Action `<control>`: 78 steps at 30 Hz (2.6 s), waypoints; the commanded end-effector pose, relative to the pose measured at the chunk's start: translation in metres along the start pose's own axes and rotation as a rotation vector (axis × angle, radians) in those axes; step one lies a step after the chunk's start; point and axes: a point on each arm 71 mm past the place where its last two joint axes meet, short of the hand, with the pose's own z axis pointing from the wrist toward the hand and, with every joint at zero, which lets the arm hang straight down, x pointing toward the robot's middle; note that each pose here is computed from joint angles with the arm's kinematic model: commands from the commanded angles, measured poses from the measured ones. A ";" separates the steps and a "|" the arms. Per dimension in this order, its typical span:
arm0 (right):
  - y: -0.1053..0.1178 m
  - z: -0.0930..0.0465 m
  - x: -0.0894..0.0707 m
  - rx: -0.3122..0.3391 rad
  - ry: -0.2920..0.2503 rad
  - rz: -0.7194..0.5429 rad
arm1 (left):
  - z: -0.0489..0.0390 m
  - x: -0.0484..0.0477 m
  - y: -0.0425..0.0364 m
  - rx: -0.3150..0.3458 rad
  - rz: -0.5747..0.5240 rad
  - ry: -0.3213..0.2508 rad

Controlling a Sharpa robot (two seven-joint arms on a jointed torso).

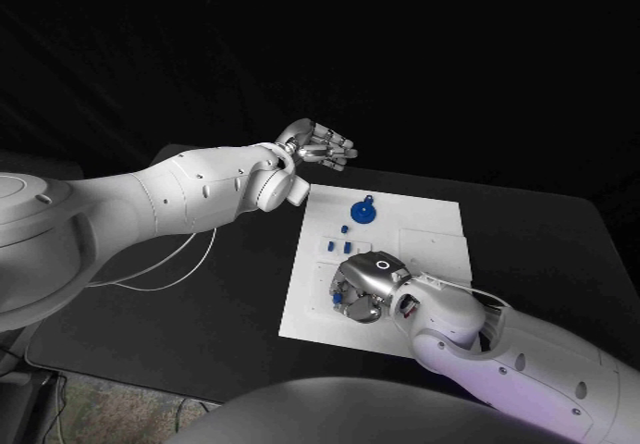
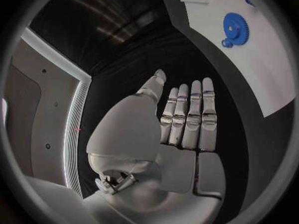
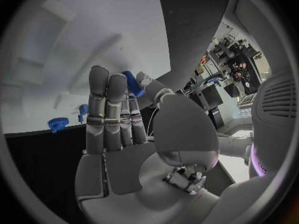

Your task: Assemble the parts on the task board

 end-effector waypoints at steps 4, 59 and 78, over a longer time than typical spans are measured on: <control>0.000 -0.001 0.003 -0.001 0.018 -0.004 | 0.0001 0.0014 -0.0006 0.002 -0.010 0.014; -0.183 -0.103 -0.052 0.545 0.020 0.608 | -0.0116 -0.0135 0.0172 0.017 -0.058 -0.017; -0.190 -0.129 -0.020 0.792 0.325 0.509 | -0.0227 -0.0124 0.0275 0.016 -0.105 -0.016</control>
